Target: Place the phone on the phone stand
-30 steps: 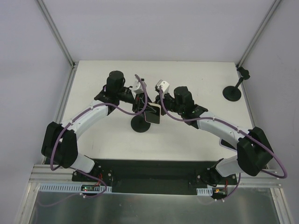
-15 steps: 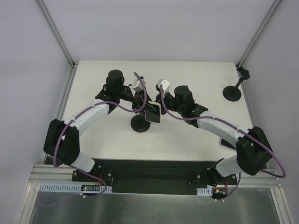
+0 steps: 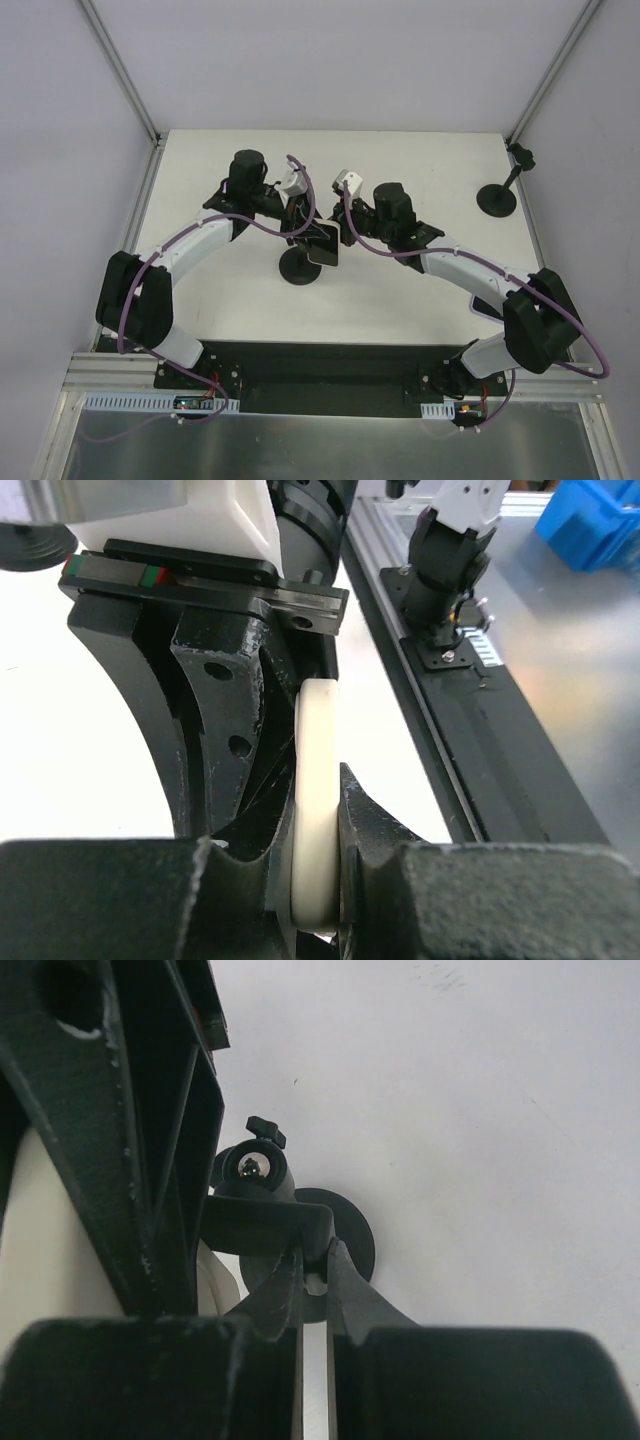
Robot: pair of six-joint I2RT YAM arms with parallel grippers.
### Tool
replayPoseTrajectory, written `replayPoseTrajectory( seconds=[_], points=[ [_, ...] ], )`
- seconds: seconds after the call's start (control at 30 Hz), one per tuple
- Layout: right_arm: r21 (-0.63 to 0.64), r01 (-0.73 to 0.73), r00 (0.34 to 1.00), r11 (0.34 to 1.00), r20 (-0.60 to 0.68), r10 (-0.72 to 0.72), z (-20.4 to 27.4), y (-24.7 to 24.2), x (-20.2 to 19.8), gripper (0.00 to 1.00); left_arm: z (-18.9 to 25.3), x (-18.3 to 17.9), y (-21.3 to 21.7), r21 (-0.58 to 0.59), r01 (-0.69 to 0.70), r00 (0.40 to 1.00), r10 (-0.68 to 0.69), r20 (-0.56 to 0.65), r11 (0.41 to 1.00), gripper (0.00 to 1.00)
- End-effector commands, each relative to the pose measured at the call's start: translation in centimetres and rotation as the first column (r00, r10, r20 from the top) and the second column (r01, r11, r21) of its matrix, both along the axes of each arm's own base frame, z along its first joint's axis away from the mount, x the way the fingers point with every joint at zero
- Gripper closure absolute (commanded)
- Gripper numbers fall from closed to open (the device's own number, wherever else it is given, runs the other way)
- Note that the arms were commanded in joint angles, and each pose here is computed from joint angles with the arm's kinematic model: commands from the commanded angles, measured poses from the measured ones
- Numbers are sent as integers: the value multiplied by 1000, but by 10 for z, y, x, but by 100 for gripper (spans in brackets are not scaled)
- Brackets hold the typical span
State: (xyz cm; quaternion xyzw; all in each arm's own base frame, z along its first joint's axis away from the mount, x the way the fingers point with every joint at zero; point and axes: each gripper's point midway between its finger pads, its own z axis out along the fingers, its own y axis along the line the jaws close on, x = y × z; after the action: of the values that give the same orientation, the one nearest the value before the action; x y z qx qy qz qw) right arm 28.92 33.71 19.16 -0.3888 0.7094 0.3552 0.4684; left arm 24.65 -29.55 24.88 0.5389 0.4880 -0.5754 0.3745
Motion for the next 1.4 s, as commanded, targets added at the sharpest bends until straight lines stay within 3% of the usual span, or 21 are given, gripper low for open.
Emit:
replayPoseTrajectory(
  seconds=[0.0, 0.13, 0.23, 0.33, 0.5, 0.6, 0.63, 0.67, 0.73, 0.77, 0.83, 0.87, 0.93, 0.97, 1.03, 1.13, 1.2, 1.37],
  points=[
    [88, -172, 984, 981, -24, 174, 29, 17, -27, 99, 6, 21, 11, -16, -49, 996, 50, 79, 999, 100],
    [75, -228, 973, 971, -26, 230, 30, 16, -33, 99, 10, 27, 15, -22, -45, 997, 46, 59, 999, 100],
    [53, -148, 989, 988, -18, 149, 28, 10, -20, 99, 8, 29, 17, -17, -69, 995, 70, 72, 997, 100],
    [35, 34, 999, 999, -11, -33, 23, -2, 6, 99, 2, 35, 19, 8, -146, 985, 144, 96, 989, 100],
    [118, 364, 928, 924, 36, -370, 39, -40, 40, 99, -7, 47, 29, 101, -381, 921, 369, 123, 919, 100],
    [157, 547, 829, 822, 35, -558, 42, -65, 51, 99, -20, 61, 37, 208, -615, 788, 584, 196, 760, 100],
    [151, 574, 810, 805, 42, -585, 36, -65, 45, 100, -26, 80, 54, 245, -747, 665, 706, 245, 619, 100],
    [176, 691, 702, 701, 68, -709, 40, -85, 52, 100, -22, 79, 61, 252, -809, 586, 762, 274, 531, 100],
    [187, 739, 648, 647, 68, -759, 34, -83, 38, 99, -33, 83, 83, 278, -894, 425, 862, 276, 352, 100],
    [209, 794, 570, 571, 70, -818, 38, -95, 39, 100, -28, 84, 99, 252, -938, 313, 899, 308, 240, 100],
    [214, 814, 540, 541, 68, -839, 38, -91, 27, 100, -40, 80, 111, 248, -958, 223, 922, 317, 146, 100],
    [220, 847, 479, 484, 78, -874, 42, -99, 27, 100, -38, 84, 129, 213, -977, 105, 932, 346, 31, 100],
    [226, 848, 470, 480, 100, -877, 49, -90, 13, 100, -44, 86, 131, 164, -986, 45, 938, 344, -13, 100],
    [248, 860, 434, 446, 104, -895, 59, -91, 11, 100, -43, 90, 136, 127, -990, -10, 942, 336, -56, 100],
    [268, 844, 449, 464, 118, -886, 67, -76, -3, 100, -41, 99, 131, 60, -996, -39, 957, 287, -58, 100],
    [285, 810, 493, 512, 142, -858, 77, -48, -17, 100, -60, 115, 112, 129, -991, 14, 948, 317, -28, 100],
    [287, 785, 526, 548, 158, -836, 82, -32, -29, 100, -63, 119, 109, 136, -990, 10, 948, 318, -36, 100],
    [298, 783, 522, 546, 165, -837, 88, -33, -42, 100, -76, 116, 105, 149, -989, 49, 942, 333, -2, 100]
  ],
)
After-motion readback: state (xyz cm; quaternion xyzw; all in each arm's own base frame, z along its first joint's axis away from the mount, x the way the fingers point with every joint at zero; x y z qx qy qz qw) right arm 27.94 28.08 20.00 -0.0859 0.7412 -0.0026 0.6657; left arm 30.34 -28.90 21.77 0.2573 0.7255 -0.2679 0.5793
